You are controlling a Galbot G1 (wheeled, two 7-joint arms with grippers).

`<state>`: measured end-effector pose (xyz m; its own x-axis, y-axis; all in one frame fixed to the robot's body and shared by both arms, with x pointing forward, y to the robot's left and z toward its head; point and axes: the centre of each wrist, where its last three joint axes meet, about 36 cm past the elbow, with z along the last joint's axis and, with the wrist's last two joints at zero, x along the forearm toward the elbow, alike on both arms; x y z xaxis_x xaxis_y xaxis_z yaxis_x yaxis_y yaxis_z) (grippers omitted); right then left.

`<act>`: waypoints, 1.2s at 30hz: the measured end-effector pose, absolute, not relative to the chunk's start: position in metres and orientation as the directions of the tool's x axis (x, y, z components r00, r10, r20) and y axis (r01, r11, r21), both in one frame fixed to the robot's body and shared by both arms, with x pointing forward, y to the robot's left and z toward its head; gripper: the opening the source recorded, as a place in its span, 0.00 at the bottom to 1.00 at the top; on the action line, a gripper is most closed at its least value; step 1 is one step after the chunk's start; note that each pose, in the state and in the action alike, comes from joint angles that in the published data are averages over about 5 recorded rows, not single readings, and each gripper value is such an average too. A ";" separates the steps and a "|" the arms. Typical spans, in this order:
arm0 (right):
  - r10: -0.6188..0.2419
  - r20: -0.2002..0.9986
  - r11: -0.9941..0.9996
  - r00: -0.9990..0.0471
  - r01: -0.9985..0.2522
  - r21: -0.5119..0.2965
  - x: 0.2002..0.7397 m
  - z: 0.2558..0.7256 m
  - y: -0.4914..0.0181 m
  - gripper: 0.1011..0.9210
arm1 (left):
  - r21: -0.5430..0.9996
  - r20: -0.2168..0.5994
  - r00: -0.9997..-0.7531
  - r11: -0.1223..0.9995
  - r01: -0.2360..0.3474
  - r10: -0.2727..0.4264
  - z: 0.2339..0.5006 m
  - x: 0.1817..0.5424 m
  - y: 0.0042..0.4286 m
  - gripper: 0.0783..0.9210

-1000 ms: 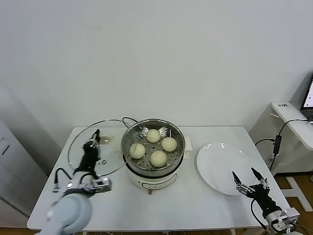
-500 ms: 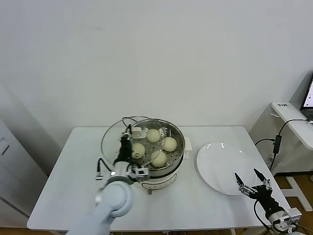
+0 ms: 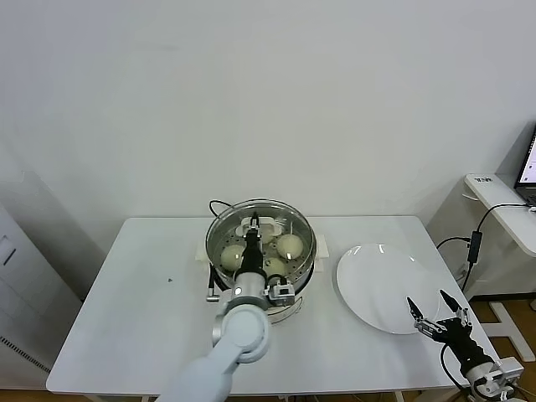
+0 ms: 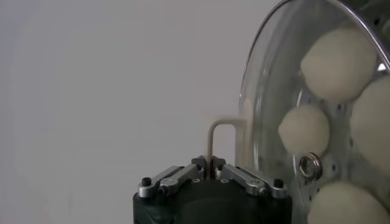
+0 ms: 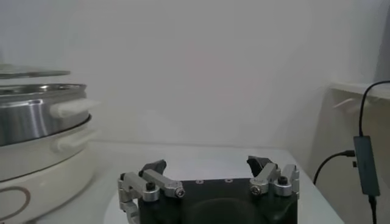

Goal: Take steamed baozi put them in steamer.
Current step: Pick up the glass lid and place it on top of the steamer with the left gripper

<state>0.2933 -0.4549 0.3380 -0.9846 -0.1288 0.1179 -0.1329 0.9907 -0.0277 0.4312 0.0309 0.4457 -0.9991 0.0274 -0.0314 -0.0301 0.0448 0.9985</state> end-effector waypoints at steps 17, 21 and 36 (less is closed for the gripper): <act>-0.136 0.119 0.990 -0.983 -0.140 -0.024 0.296 0.333 -0.456 0.88 | 1.000 -0.016 -1.000 0.004 -0.016 0.008 0.431 0.432 0.021 0.04; -0.137 0.118 0.990 -0.984 -0.141 -0.020 0.295 0.332 -0.454 0.88 | 1.000 -0.014 -1.000 -0.004 -0.014 0.007 0.428 0.433 0.022 0.04; -0.149 0.107 0.988 -0.983 -0.152 -0.027 0.296 0.335 -0.455 0.88 | 0.999 -0.015 -1.000 0.044 -0.015 0.013 0.426 0.430 0.021 0.27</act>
